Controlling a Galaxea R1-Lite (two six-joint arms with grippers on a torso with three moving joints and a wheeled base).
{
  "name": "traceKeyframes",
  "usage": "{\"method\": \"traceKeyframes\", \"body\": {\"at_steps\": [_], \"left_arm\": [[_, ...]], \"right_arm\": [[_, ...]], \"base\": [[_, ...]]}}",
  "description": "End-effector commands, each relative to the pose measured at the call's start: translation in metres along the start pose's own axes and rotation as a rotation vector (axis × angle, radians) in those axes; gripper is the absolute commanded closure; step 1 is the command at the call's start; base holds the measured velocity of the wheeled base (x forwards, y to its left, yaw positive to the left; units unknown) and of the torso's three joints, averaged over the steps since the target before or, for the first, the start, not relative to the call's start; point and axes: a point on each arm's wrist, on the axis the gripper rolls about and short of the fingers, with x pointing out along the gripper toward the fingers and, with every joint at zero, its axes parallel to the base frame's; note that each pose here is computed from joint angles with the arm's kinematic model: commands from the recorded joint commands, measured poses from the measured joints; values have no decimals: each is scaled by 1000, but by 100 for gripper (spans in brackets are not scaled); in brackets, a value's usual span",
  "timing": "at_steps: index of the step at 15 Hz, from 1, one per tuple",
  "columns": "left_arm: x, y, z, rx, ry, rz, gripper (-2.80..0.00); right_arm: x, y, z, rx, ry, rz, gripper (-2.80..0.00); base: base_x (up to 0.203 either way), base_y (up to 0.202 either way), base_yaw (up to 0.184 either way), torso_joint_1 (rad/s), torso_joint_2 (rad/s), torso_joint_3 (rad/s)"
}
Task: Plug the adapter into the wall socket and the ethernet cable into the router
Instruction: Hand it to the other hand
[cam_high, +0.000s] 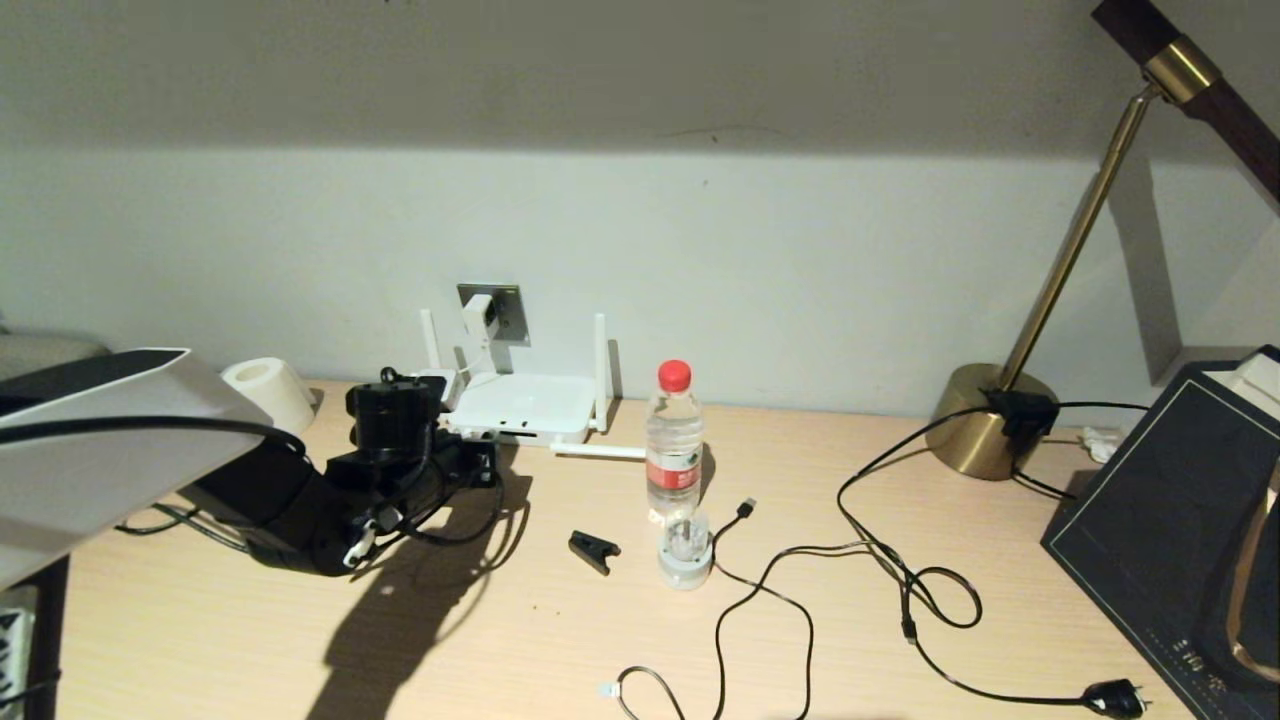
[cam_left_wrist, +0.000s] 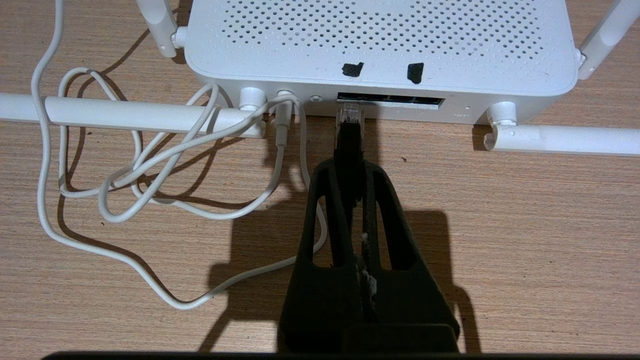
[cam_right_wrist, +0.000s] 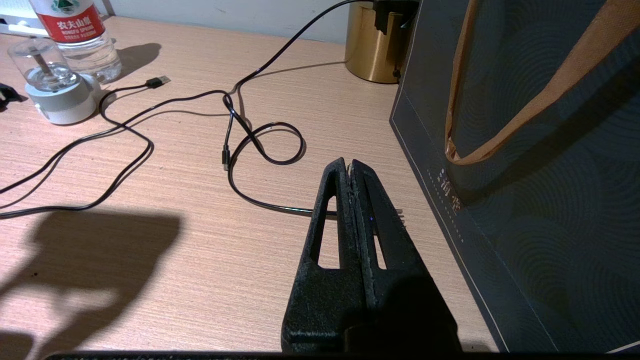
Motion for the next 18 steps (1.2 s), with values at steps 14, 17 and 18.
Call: {"method": "traceKeyframes", "body": {"at_steps": [14, 17, 18], "left_arm": [[19, -6, -10, 1, -2, -7, 0], [23, -6, -15, 1, 10, -7, 0], [23, -7, -16, 2, 12, -8, 0]], "right_arm": [[0, 0, 0, -1, 2, 1, 0], [0, 0, 0, -1, 2, 1, 0], [0, 0, 0, -1, 2, 1, 0]], "base": [[0, 0, 0, 0, 0, 0], [0, 0, 0, 0, 0, 0], [0, 0, 0, 0, 0, 0]]}}
